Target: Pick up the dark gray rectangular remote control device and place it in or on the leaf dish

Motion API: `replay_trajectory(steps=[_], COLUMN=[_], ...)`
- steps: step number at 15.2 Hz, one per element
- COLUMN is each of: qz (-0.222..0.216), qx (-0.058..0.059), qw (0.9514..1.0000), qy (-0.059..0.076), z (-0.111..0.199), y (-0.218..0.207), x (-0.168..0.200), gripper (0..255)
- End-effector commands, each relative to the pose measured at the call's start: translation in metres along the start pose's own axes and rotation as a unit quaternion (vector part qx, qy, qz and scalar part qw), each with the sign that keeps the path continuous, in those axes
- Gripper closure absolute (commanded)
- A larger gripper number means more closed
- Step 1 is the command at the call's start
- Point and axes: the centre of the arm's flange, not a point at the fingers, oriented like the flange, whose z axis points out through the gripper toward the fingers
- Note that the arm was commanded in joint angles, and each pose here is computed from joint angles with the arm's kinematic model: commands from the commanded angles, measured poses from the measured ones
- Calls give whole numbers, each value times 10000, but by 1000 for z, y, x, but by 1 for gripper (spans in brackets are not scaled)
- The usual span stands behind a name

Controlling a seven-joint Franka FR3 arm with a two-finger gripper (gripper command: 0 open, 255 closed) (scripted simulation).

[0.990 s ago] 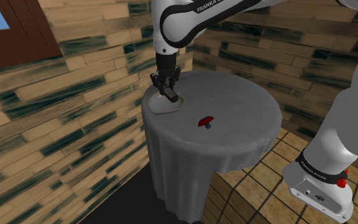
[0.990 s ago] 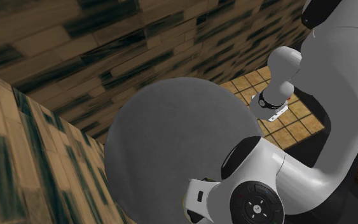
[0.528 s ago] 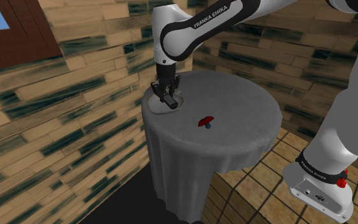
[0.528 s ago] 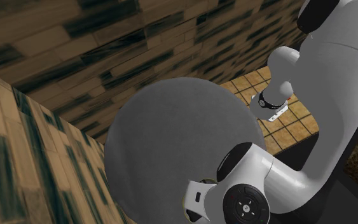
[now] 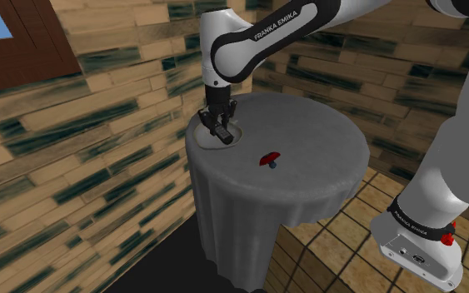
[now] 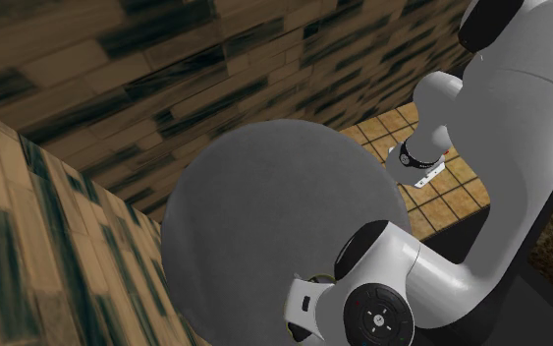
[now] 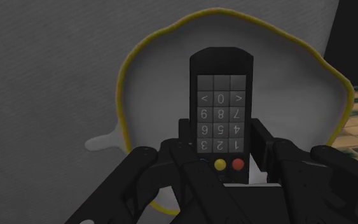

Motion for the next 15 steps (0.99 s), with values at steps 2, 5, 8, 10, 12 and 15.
replay_trajectory(steps=[2, 5, 8, 10, 12, 15], qz=[0, 0, 0, 0, -1, 0], qx=[0, 0, 0, 0, 0, 0], qw=[10000, 10000, 10000, 10000, 10000, 10000], qy=[-1, -1, -1, -1, -1, -1], z=[0, 0, -26, -50, -50, -50], y=[0, 0, 0, 0, 0, 0], x=[0, 0, 0, 0, 0, 0], gripper=[0, 0, 0, 0, 0, 0])
